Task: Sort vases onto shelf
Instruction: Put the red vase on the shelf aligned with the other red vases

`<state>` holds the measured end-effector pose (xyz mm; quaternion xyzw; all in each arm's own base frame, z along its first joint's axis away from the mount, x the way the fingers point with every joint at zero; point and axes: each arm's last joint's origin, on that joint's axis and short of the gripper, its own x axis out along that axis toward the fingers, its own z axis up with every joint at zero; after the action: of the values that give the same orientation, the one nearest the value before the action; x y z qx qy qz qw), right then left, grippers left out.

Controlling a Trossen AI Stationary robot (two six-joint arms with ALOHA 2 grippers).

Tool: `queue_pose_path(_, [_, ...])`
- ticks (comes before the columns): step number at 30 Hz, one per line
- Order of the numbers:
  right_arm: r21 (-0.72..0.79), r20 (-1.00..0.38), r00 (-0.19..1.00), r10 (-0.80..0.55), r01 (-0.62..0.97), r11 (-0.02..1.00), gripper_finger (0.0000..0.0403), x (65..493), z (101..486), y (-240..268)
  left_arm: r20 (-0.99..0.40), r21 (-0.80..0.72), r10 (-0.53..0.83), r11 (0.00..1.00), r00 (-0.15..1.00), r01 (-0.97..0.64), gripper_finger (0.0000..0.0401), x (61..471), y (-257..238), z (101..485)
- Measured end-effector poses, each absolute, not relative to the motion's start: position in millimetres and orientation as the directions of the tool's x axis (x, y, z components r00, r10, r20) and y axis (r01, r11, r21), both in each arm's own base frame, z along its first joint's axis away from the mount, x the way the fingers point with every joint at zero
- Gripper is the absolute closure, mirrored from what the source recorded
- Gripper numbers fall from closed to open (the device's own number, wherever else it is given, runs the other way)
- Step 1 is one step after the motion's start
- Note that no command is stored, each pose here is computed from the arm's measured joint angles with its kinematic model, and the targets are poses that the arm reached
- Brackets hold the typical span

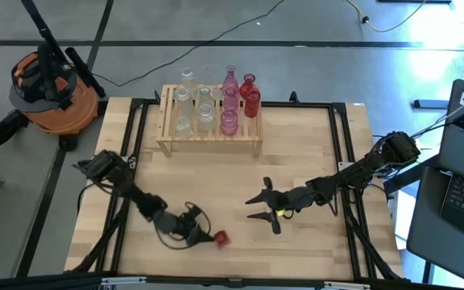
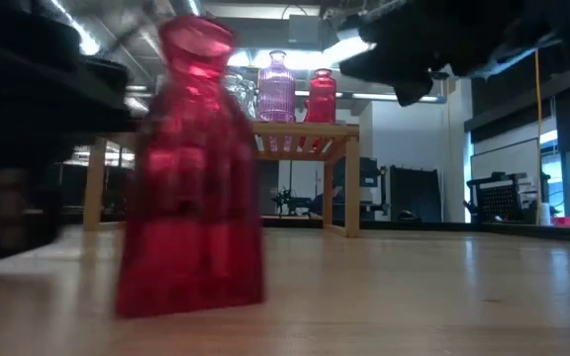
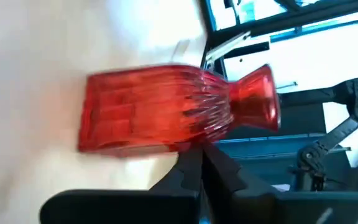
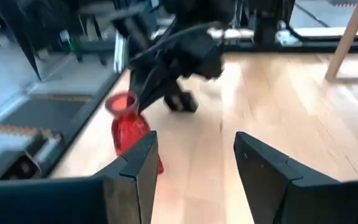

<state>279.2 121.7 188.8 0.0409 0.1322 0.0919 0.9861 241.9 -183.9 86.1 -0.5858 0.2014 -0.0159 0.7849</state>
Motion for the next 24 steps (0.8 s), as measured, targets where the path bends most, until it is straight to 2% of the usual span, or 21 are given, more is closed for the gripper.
queue_pose_path(7, [-0.001, -0.343, 0.918, 0.200, -0.214, 0.977, 0.0230, 277, 180, 121, -0.254, -0.924, -0.287, 0.354, 0.924, -0.144, 0.0401, 269, -142, 90])
queue_pose_path(12, [0.049, -0.374, 0.883, 0.285, -0.288, 0.956, 0.0230, 279, 169, 126, -0.248, -0.928, -0.260, 0.339, 0.933, -0.152, 0.0401, 279, -123, 90])
queue_pose_path(17, [0.079, -0.412, 0.843, 0.344, -0.344, 0.936, 0.0230, 293, 155, 148, -0.248, -0.934, -0.306, 0.329, 0.919, -0.143, 0.0401, 282, -117, 90])
queue_pose_path(24, [0.025, -0.401, 0.871, 0.284, -0.299, 0.954, 0.0227, 329, 150, 170, -0.276, -0.942, -0.287, 0.270, 0.917, -0.198, 0.0401, 279, -121, 88])
